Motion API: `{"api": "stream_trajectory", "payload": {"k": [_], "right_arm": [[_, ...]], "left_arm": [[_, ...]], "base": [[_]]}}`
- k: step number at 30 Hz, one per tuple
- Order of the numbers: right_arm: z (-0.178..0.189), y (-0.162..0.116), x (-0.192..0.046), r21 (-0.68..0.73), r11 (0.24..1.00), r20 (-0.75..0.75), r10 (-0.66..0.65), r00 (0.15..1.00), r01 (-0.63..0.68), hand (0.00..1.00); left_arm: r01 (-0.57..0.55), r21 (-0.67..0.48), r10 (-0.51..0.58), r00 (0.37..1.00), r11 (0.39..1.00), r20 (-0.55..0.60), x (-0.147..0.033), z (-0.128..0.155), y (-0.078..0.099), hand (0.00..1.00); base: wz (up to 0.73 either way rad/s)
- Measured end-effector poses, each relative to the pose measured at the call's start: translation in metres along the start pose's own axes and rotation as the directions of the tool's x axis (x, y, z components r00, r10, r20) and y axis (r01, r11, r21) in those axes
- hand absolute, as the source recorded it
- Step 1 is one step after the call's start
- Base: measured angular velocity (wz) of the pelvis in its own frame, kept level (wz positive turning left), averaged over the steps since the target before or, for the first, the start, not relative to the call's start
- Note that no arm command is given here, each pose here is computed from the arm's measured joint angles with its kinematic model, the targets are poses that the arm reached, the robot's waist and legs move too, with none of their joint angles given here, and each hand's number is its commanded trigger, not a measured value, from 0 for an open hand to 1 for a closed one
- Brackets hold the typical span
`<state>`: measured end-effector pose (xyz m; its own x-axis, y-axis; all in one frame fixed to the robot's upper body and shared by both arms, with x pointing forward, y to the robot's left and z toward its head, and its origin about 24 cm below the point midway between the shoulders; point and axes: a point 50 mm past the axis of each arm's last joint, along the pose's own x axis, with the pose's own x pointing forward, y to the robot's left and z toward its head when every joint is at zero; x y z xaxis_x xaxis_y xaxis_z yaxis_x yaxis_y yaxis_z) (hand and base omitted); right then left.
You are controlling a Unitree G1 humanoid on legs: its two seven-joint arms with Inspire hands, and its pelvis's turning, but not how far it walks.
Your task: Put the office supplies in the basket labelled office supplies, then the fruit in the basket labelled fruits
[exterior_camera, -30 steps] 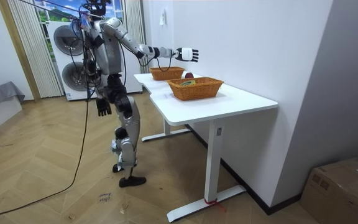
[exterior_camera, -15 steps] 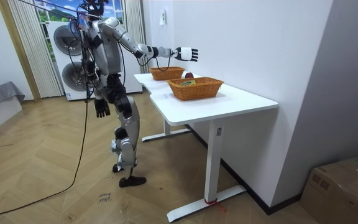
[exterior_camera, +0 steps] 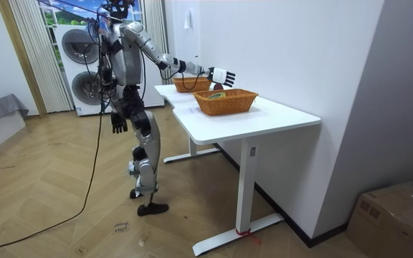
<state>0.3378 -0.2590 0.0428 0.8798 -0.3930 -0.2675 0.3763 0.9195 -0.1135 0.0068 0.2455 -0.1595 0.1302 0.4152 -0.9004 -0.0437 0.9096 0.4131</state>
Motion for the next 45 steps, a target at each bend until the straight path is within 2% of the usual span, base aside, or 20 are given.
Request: {"api": "stream_trajectory", "payload": {"k": [5,12,17,31,36,45], "right_arm": [[0.004,0.0,0.006,-0.009,1.0,-0.019,-0.007,1.0,0.007,0.0],[0.019,0.0,0.016,-0.014,0.999,-0.019,-0.036,0.999,0.036,0.0],[0.023,-0.003,0.017,-0.027,0.999,0.007,-0.045,0.999,0.046,0.0],[0.024,0.0,0.016,-0.082,0.996,0.027,-0.02,0.999,0.023,0.0],[0.024,0.003,0.016,-0.208,0.978,0.055,0.011,0.998,0.001,0.0],[0.022,0.012,0.014,-0.302,0.952,0.06,0.066,0.996,-0.045,0.0]], "left_arm": [[0.007,-0.001,-0.007,1.0,1.0,0.012,0.001,0.005,-0.001,0.0],[0.015,0.016,-0.017,0.993,1.0,0.113,0.003,0.041,-0.002,0.0],[0.02,-0.002,-0.019,0.99,1.0,0.142,0.003,0.05,-0.003,0.0],[0.032,0.025,-0.035,0.989,0.999,0.145,0.004,0.049,-0.007,0.0],[0.037,0.012,-0.039,0.989,0.999,0.144,0.005,0.051,-0.007,0.0],[0.041,0.038,-0.046,0.99,0.998,0.137,0.006,0.048,-0.009,0.0]], "base": [[0.01],[0.0],[-0.06],[-0.04],[0.0],[0.0]]}}
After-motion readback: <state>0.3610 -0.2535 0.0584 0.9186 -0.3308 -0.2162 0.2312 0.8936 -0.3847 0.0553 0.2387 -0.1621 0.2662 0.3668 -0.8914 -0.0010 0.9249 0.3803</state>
